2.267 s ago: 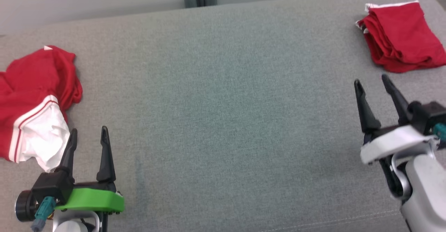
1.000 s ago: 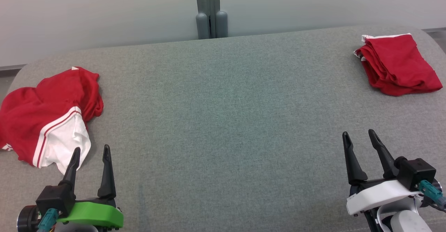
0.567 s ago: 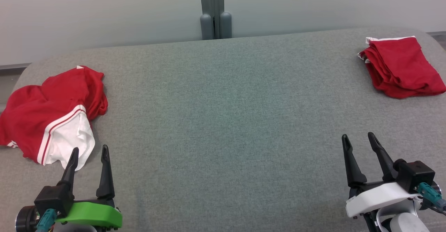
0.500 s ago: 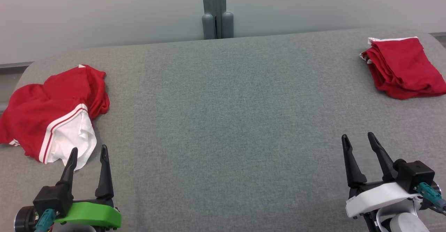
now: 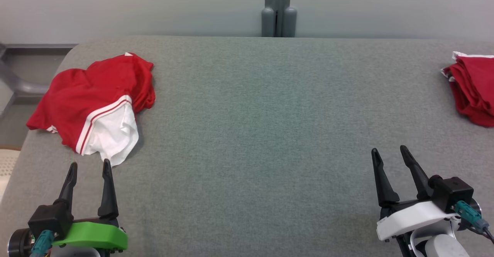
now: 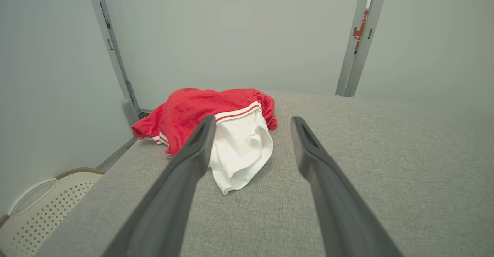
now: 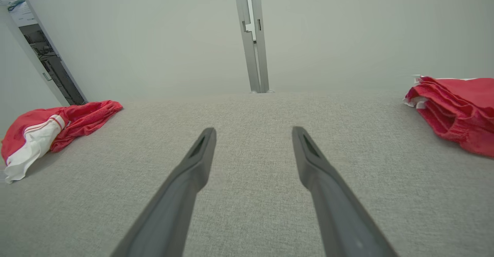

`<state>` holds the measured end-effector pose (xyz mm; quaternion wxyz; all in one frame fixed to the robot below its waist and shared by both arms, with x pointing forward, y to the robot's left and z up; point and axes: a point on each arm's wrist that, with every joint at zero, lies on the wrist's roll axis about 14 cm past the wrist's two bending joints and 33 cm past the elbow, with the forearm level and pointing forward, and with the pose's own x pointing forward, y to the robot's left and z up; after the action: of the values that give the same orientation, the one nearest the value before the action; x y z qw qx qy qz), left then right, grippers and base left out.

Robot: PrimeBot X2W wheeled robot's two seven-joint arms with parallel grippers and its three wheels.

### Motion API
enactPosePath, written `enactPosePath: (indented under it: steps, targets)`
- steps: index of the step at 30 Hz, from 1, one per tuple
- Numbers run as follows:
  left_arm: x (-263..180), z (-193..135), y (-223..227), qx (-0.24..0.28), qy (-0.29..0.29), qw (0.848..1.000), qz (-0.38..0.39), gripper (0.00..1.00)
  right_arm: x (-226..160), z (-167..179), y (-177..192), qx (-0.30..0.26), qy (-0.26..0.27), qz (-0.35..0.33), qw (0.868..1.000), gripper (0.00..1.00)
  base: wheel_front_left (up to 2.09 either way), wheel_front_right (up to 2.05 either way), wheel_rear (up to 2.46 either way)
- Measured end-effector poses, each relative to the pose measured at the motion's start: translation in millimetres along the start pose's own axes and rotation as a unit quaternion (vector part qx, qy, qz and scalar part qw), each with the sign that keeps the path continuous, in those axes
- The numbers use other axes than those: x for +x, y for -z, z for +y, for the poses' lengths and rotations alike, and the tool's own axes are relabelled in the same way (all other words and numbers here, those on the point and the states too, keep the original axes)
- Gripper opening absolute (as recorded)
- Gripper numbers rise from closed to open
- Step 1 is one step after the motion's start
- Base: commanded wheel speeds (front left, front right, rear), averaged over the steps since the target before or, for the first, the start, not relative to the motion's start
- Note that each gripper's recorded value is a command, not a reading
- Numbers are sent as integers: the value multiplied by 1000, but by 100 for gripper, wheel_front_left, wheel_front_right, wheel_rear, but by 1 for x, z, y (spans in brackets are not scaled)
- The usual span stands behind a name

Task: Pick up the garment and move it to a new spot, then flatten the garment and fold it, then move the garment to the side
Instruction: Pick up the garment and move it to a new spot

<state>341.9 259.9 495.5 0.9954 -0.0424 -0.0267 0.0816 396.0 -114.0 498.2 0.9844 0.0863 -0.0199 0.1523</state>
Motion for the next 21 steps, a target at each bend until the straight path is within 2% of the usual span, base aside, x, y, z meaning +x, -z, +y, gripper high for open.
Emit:
enactPosePath:
  steps: [10,21]
  targets:
    - [-30,49,-4,7,-77,997,0,100,27,40,15,10,-63,17,998,100,0,0,0]
    - [-71,95,-9,15,-159,987,-2,100,48,88,32,15,-135,37,990,100,0,0,0]
